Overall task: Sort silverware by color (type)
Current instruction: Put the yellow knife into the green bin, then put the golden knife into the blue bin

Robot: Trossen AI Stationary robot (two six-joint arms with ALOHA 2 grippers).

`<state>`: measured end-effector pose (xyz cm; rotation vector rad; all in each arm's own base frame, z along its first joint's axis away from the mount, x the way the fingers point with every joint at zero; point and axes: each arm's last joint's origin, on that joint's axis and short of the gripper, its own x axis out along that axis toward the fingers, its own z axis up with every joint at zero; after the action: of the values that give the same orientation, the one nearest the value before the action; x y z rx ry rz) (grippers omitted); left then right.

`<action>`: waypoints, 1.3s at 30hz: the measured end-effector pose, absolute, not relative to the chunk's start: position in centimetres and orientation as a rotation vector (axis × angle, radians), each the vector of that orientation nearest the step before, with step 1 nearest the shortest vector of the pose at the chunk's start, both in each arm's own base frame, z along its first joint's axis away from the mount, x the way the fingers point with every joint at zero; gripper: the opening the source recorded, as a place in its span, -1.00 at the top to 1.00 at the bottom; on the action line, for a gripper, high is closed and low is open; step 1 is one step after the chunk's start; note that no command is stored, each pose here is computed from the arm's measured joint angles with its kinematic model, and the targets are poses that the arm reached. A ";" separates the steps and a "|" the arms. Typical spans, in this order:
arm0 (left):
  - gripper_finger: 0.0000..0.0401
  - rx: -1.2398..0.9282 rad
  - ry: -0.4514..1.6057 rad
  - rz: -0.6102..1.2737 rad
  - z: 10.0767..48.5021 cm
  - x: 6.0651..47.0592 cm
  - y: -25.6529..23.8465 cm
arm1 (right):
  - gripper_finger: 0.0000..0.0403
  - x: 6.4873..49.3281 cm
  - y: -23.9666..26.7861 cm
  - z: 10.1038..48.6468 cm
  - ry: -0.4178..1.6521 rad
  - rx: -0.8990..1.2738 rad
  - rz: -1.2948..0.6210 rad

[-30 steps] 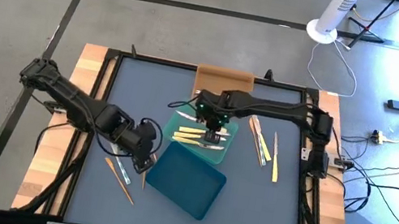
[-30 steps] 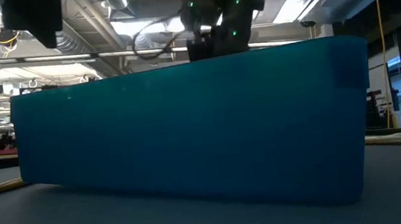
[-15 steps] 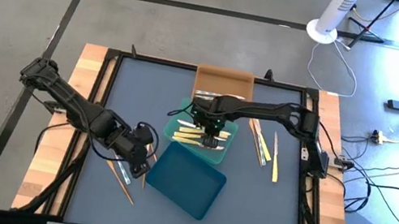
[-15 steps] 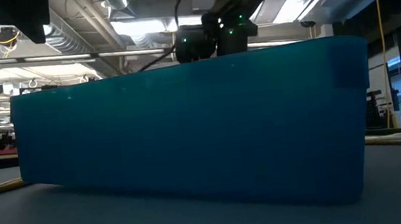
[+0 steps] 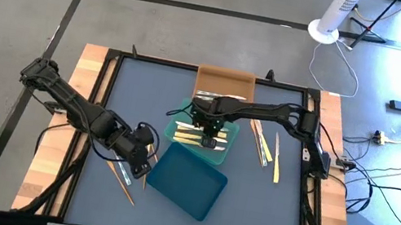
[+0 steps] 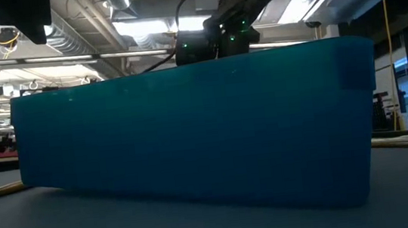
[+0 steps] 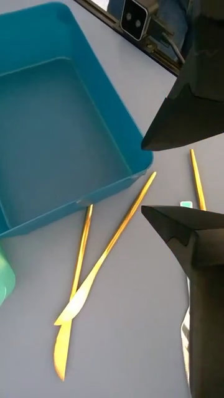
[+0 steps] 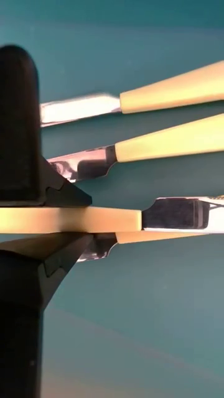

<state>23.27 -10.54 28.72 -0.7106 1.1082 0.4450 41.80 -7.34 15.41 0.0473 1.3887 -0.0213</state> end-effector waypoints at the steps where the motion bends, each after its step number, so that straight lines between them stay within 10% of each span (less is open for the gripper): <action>1: 0.26 -0.711 1.108 0.445 28.7 23.3 -10.5 | 0.85 41.8 -7.3 15.4 1.389 0.047 -0.021; 39: 0.27 -0.881 1.129 0.713 26.1 24.7 -11.1 | 0.36 41.3 -7.2 18.8 1.293 0.004 -0.009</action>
<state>24.66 -11.11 26.07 -0.8811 1.1286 0.7131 41.29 -7.25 18.84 0.0043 1.2930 -0.0089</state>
